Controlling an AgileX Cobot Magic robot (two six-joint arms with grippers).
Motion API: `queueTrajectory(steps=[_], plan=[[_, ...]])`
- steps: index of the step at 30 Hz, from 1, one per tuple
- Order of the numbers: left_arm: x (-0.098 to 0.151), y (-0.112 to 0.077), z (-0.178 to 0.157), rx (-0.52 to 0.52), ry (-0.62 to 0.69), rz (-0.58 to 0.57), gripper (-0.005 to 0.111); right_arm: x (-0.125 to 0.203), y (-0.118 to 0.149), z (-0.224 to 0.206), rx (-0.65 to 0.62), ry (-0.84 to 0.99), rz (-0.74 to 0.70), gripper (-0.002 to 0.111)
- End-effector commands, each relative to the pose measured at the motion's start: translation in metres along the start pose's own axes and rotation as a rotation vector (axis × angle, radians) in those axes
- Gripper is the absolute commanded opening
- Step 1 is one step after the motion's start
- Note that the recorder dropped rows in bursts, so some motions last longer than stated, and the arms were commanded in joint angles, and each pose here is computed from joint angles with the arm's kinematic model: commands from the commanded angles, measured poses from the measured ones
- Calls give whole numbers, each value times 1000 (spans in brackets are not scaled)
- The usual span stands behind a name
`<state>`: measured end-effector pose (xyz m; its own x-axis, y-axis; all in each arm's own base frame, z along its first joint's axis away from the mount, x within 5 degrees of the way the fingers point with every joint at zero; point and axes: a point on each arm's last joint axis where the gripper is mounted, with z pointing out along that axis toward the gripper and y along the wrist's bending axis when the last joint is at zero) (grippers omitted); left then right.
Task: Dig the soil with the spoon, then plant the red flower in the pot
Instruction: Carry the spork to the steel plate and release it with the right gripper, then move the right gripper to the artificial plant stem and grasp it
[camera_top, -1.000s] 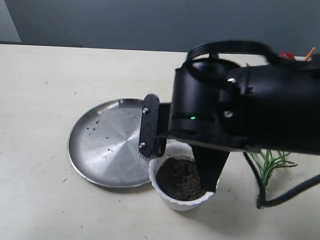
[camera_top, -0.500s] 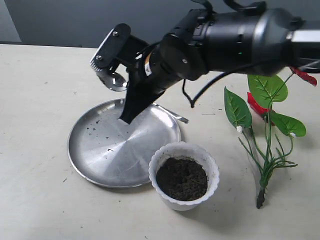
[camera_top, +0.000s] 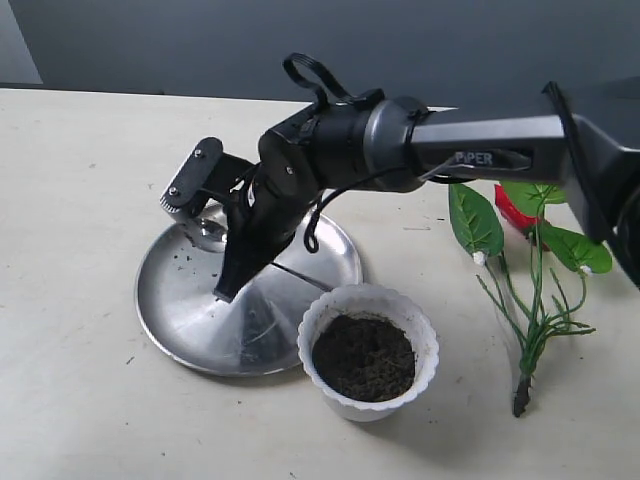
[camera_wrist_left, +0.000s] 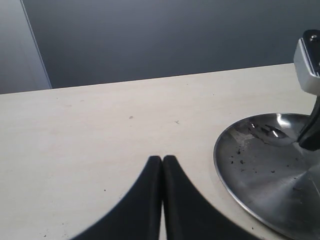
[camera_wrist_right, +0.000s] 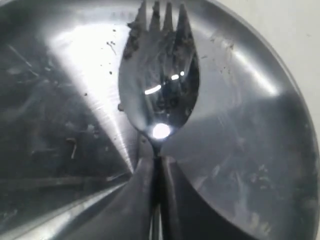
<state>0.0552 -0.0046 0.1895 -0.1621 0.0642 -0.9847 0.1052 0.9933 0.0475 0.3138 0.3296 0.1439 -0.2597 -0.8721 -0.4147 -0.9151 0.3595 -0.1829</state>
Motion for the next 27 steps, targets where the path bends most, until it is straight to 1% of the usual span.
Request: queueTrajectory(steps=[1, 2, 4, 8, 9, 10, 13, 16, 18, 22, 23, 27], plan=[[-2, 0, 0, 6, -17, -5, 1, 4, -5, 10, 1, 9, 44, -1], [-2, 0, 0, 6, -17, -5, 1, 5, -6, 10, 1, 15, 48, 1], [-2, 0, 0, 6, -17, -5, 1, 6, -7, 10, -3, 17, 70, 9], [-2, 0, 0, 6, -17, -5, 1, 6, -7, 8, -8, 21, 101, 40], [-2, 0, 0, 6, -17, -5, 1, 6, -7, 6, -10, 26, 109, 44], [-2, 0, 0, 6, -17, -5, 1, 5, -8, 2, -13, 31, 117, 46], [-2, 0, 0, 6, -17, -5, 1, 3, -10, -17, -6, 38, 182, 41], [-2, 0, 0, 6, -17, -5, 1, 1, -19, -50, 27, 42, 280, 29], [-2, 0, 0, 6, -17, -5, 1, 2, -28, -80, 62, 42, 344, 24], [-2, 0, 0, 6, -17, -5, 1, 14, -47, -139, 128, 46, 464, 23], [-2, 0, 0, 6, -17, -5, 1, 21, -54, -157, 144, 55, 508, 23], [-2, 0, 0, 6, -17, -5, 1, 53, -71, -203, 207, 70, 615, 23]])
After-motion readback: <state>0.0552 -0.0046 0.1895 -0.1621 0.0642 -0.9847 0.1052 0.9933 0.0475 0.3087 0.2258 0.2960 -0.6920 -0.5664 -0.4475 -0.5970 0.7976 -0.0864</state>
